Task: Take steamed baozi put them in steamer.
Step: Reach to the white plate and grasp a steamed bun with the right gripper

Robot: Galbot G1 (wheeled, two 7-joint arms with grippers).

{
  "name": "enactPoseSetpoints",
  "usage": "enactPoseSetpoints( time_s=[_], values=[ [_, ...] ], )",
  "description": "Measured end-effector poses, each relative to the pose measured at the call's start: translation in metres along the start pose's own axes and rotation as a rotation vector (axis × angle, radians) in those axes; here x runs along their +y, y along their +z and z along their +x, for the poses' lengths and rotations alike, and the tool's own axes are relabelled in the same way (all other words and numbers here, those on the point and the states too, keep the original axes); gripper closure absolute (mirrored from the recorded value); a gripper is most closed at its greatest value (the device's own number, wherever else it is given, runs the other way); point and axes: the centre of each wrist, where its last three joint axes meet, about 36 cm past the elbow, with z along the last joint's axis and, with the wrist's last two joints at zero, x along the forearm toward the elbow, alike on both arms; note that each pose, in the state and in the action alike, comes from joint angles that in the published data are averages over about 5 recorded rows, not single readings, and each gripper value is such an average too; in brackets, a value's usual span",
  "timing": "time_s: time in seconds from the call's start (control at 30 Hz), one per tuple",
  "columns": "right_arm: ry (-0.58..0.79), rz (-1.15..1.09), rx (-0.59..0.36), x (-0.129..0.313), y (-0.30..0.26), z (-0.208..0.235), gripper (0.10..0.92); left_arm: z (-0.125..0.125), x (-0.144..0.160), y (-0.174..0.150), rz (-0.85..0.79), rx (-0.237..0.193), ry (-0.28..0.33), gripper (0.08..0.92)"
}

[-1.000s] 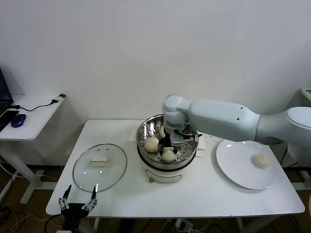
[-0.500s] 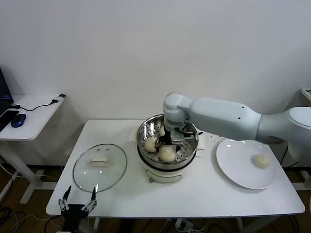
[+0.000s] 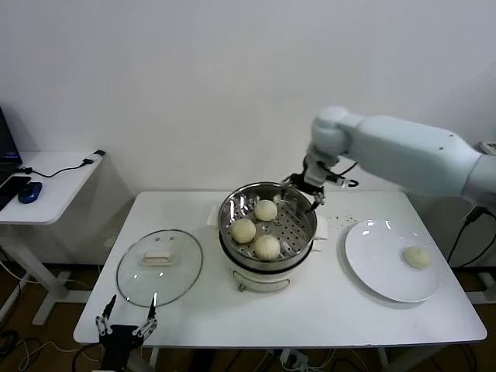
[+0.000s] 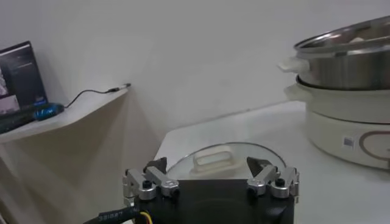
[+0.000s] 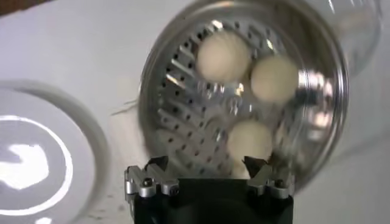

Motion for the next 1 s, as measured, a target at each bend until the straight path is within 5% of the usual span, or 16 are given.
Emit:
enactPoseSetpoints(
  time_s=[0.4,1.0],
  values=[
    [-0.033,-0.567,0.034,0.15,0.102,-0.032,0.2,0.002,-0.001,0.001,-0.015,0.005,0.005,0.177],
    [-0.148,-0.78,0.121,0.278,0.166,-0.101,0.2,0.001,-0.003,0.006,-0.024,0.028,-0.007,0.177]
  ],
)
